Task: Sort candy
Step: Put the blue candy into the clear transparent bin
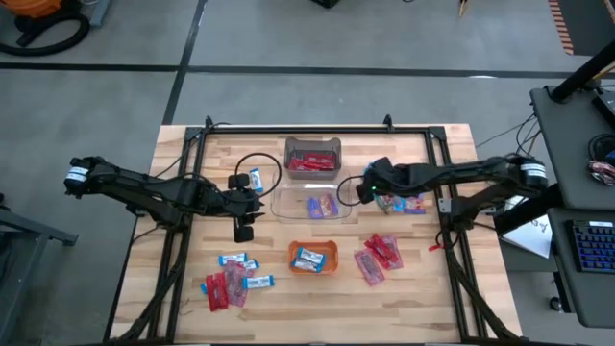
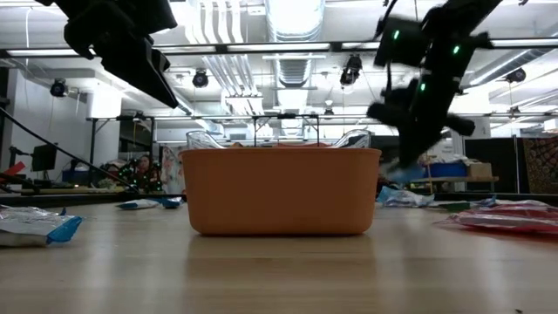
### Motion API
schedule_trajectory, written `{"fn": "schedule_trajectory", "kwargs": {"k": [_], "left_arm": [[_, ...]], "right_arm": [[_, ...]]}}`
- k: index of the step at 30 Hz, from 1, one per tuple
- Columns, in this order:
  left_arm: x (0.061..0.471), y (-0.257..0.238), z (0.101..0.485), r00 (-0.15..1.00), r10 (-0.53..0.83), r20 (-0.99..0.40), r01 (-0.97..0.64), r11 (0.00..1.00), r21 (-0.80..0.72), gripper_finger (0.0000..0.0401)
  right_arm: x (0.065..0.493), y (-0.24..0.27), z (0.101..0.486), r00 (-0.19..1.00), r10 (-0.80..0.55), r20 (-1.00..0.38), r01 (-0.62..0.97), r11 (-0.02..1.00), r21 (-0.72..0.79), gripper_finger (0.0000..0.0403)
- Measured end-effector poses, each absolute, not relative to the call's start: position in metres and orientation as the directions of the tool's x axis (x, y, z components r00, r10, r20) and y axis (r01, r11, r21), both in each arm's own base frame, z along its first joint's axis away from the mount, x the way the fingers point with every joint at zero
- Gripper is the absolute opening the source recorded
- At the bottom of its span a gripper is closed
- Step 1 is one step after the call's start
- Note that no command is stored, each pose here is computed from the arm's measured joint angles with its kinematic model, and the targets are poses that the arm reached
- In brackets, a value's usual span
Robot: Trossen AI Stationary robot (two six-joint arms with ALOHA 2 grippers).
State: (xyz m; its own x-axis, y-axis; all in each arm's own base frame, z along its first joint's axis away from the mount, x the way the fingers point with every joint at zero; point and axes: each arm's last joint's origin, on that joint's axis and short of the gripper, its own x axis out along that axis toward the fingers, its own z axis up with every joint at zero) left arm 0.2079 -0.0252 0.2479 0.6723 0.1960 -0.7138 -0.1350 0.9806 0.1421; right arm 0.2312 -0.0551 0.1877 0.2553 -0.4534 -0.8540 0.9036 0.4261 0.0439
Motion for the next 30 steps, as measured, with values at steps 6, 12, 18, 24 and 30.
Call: {"fn": "schedule_trajectory", "kwargs": {"k": [6,12,18,24,30], "left_arm": [[0.209,-0.025,0.249,0.684,0.194,-0.703,-0.137,0.981,0.137,0.0100],[0.209,-0.025,0.249,0.687,0.194,-0.700,-0.138,0.981,0.136,0.0100],[0.210,-0.025,0.249,0.688,0.194,-0.699,-0.138,0.981,0.135,0.0100],[0.209,-0.025,0.249,0.682,0.195,-0.705,-0.145,0.981,0.131,0.0100],[0.208,-0.025,0.248,0.673,0.196,-0.713,-0.154,0.980,0.124,0.0100]], "right_arm": [[0.222,-0.043,0.221,0.396,-0.529,-0.750,0.871,0.474,0.126,0.0008],[0.231,-0.032,0.236,0.540,-0.542,-0.643,0.802,0.564,0.197,0.0008],[0.257,-0.022,0.236,0.680,-0.482,-0.553,0.687,0.682,0.251,0.0008],[0.278,-0.021,0.224,0.720,-0.471,-0.510,0.656,0.703,0.276,0.0012],[0.286,-0.021,0.211,0.700,-0.471,-0.538,0.667,0.701,0.254,0.0057]]}}
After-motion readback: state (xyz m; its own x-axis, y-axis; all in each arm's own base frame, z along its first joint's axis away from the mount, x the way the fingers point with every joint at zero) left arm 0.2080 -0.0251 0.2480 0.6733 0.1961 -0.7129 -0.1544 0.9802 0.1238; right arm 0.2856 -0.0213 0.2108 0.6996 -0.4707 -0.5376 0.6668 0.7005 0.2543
